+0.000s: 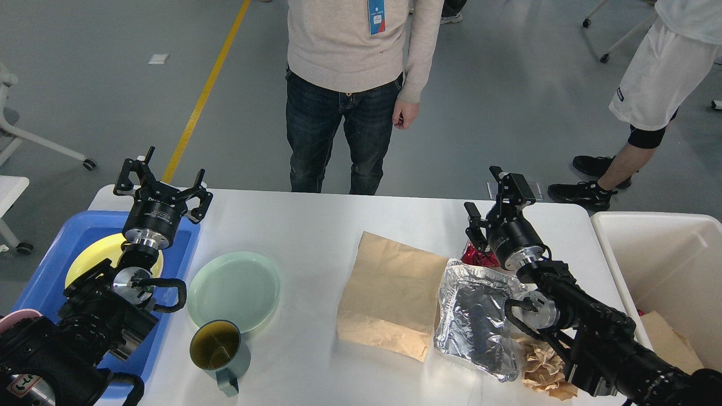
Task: Tidy desktop
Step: 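Raise the left gripper above the blue tray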
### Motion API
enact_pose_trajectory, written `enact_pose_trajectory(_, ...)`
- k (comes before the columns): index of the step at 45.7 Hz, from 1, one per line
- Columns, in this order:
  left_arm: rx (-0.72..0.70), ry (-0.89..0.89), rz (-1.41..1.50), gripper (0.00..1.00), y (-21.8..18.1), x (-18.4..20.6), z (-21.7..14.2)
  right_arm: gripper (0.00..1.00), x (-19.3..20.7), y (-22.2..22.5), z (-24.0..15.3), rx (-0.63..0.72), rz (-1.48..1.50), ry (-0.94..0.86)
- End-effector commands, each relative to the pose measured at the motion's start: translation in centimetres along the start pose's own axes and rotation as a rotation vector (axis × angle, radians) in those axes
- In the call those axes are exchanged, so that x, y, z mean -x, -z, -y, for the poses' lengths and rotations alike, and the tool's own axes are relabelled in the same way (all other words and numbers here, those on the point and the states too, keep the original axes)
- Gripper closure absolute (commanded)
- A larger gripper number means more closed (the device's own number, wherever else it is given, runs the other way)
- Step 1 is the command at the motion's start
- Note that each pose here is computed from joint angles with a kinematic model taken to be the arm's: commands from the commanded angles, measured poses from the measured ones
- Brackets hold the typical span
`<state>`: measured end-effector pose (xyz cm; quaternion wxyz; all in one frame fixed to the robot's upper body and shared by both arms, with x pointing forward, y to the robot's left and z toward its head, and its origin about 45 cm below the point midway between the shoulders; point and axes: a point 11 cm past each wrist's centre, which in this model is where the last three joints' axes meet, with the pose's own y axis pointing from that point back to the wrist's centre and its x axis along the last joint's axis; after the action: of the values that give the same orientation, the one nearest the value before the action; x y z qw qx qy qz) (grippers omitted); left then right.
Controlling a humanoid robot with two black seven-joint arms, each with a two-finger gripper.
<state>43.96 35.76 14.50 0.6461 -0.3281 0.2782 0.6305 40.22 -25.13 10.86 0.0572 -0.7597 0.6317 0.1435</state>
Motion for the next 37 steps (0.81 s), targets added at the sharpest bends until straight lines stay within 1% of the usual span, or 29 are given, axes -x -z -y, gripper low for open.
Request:
enact_pose_trajectory(1, -0.009, 0.004, -0.007, 0.04, 0.6, 0.2, 0.0, 0.0, 0.0, 0.0, 0.0, 0.0, 0.0, 0.0)
enact_pose_trajectory(6, -0.015, 0.007, -0.011, 0.04, 0.9, 0.4, 0.1, 0.0, 0.0, 0.0, 0.0, 0.0, 0.0, 0.0)
enact_pose_trajectory(12, -0.002, 0.009, -0.002, 0.04, 0.1, 0.4, 0.3, 0.0, 0.0, 0.0, 0.0, 0.0, -0.001, 0.001)
enact_pose_trajectory(23, -0.006, 0.007, 0.006, 0.04, 0.0, 0.6, 0.5, 0.0, 0.0, 0.0, 0.0, 0.0, 0.0, 0.0)
enact_pose_trajectory(32, -0.052, -0.022, 0.061, 0.04, 0.6, 1.4, 1.6, 0.0, 0.0, 0.0, 0.0, 0.0, 0.0, 0.0)
enact_pose_trajectory(37, -0.088, -0.003, 0.114, 0.04, 0.7, 2.2, 2.2, 0.0, 0.0, 0.0, 0.0, 0.0, -0.001, 0.001)
